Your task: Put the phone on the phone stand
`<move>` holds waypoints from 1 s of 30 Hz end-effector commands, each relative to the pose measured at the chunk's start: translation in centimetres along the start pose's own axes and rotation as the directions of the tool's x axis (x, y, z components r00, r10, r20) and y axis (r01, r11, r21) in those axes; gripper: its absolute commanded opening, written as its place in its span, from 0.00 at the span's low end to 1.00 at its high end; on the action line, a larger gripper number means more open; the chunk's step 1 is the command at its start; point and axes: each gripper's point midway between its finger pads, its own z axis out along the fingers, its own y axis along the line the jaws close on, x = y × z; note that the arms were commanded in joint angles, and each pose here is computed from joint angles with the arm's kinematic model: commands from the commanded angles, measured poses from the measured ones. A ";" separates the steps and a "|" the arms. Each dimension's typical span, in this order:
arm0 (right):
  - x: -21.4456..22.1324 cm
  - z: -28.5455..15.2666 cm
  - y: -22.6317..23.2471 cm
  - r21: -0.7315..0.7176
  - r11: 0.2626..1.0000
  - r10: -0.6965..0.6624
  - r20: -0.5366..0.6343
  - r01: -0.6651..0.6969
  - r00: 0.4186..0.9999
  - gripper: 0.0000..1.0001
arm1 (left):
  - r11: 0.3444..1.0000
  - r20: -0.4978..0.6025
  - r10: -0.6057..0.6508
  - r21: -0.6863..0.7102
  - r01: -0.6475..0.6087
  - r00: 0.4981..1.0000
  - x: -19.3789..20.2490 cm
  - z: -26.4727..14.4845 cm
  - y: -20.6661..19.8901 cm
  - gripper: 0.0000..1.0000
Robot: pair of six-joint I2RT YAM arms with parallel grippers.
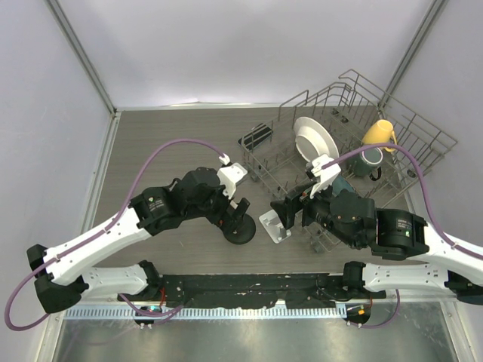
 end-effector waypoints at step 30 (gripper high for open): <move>0.3 0.9 0.4 0.003 1.000 -0.007 0.004 0.007 1.000 0.82 | 0.993 0.107 0.047 -0.112 -0.035 0.993 -3.2 -1.5 1.9 0.00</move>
